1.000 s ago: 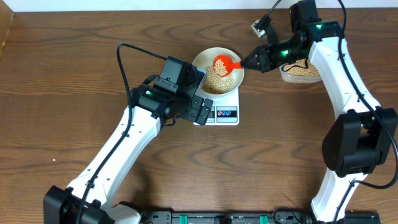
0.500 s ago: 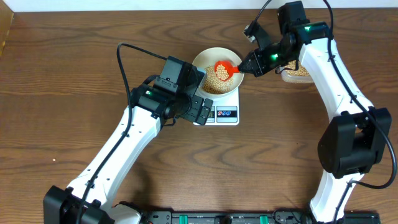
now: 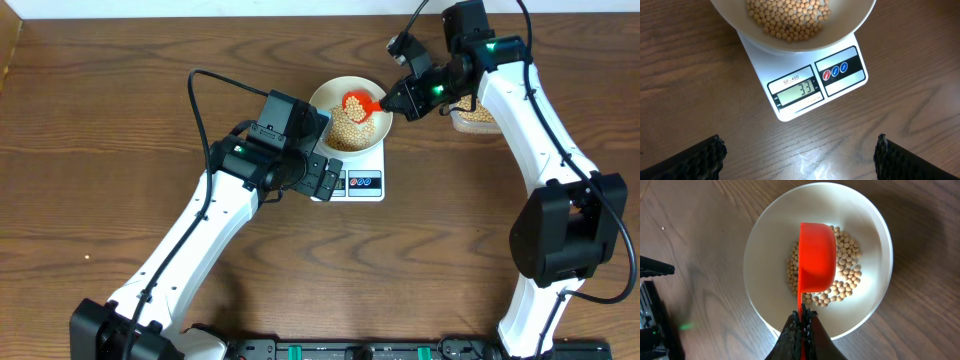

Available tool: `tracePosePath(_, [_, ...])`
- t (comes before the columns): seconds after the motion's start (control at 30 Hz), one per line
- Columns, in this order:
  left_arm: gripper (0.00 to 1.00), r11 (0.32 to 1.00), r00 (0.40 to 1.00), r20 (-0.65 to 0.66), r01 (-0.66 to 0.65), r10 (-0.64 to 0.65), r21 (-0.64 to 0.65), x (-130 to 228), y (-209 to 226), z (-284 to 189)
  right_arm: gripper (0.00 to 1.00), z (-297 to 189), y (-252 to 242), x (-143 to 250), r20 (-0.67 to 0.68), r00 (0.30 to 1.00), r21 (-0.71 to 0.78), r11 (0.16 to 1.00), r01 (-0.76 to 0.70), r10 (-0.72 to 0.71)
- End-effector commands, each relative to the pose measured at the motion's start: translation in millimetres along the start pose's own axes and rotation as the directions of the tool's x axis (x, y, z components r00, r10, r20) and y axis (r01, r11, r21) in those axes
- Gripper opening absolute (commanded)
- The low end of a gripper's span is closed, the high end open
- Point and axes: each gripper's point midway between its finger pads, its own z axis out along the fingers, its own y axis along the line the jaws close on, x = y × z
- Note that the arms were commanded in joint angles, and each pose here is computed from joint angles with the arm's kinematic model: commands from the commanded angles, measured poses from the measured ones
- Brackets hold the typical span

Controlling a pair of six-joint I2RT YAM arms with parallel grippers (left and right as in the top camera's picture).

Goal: Scoop item into bowl and weigh 50g on scale
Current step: 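Tilt the scoop over the bowl, pouring soybeans in gradually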

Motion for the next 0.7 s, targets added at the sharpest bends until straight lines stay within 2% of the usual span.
tracePosePath(0.0, [0.96, 1.0, 1.0, -0.018, 0.003, -0.003, -0.014, 5, 4, 5, 0.01, -11, 9, -10, 0.036, 0.996, 0.008, 0.996, 0.085, -0.086])
tracePosePath(0.67, [0.97, 1.0, 1.0, -0.019, 0.003, -0.003, -0.014, 5, 4, 5, 0.01, 7, 10, -14, -0.028, 0.972, 0.133, 0.963, 0.236, -0.234])
